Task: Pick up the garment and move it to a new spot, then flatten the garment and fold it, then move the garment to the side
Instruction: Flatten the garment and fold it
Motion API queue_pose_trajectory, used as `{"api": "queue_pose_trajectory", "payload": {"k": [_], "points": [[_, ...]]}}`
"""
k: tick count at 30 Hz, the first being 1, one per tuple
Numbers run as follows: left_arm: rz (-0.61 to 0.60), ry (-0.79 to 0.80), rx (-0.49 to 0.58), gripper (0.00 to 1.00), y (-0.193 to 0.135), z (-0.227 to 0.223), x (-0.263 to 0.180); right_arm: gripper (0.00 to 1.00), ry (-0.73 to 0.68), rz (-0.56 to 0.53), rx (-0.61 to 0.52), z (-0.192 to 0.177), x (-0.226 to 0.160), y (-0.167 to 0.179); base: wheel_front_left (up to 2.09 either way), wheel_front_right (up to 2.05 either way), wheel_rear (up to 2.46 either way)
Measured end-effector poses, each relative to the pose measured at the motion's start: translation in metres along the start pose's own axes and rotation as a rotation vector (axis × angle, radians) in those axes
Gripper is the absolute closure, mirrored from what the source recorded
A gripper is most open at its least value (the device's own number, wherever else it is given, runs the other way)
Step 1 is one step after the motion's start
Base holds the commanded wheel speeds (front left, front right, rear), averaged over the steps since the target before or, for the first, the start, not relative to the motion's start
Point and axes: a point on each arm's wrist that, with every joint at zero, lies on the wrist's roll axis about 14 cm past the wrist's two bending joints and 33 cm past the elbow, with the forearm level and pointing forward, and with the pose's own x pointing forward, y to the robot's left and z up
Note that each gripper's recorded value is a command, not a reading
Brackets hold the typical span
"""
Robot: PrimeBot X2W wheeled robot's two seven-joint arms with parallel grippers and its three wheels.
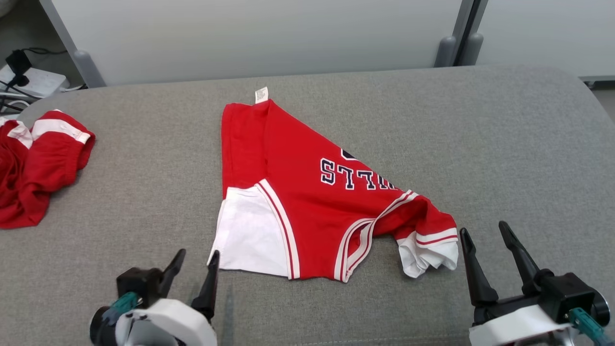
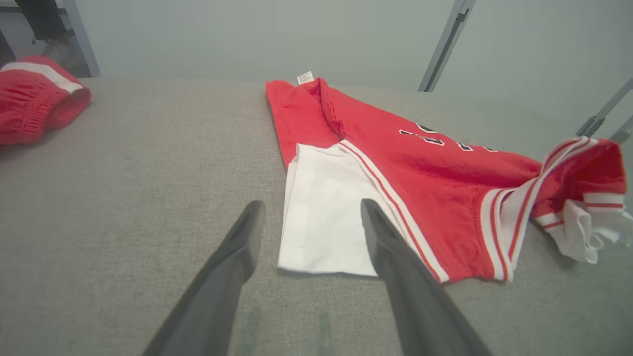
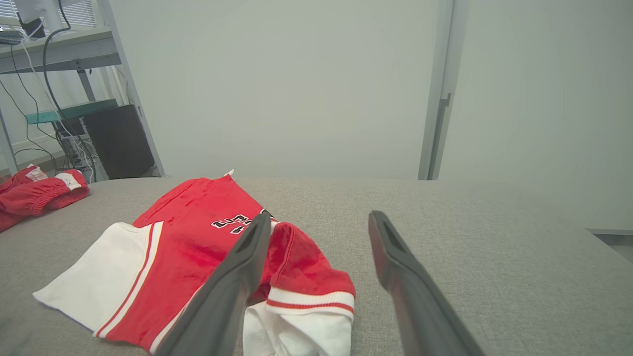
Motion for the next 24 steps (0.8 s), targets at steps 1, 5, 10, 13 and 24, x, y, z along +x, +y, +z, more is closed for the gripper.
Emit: {"api": "queue_pose_trajectory", "payload": {"k": [1, 5, 10, 13, 24], "points": [[-0.016, 0.03, -0.003, 0.0, -0.004, -0.006, 0.004, 0.0, 0.0, 0.0, -0.003, 0.0, 0.002, -0.001, 0.0, 0.0, 0.0], [-0.054, 0.169, -0.025, 0.0, -0.014, -0.035, 0.019, 0.0, 0.005, -0.007, -0.005, -0.002, 0.009, -0.005, 0.0, 0.0, 0.0], [-0.039, 0.296, -0.042, 0.0, -0.009, -0.062, 0.035, 0.0, 0.024, -0.03, -0.007, -0.009, 0.011, -0.013, 0.0, 0.0, 0.0], [-0.028, 0.338, -0.044, 0.0, -0.005, -0.074, 0.039, 0.0, 0.03, -0.044, -0.01, -0.011, 0.011, -0.018, 0.0, 0.0, 0.0], [-0.023, 0.367, -0.054, 0.75, -0.009, -0.084, 0.049, 0.0, 0.029, -0.06, -0.012, -0.01, 0.008, -0.023, 0.0, 0.0, 0.0]]}}
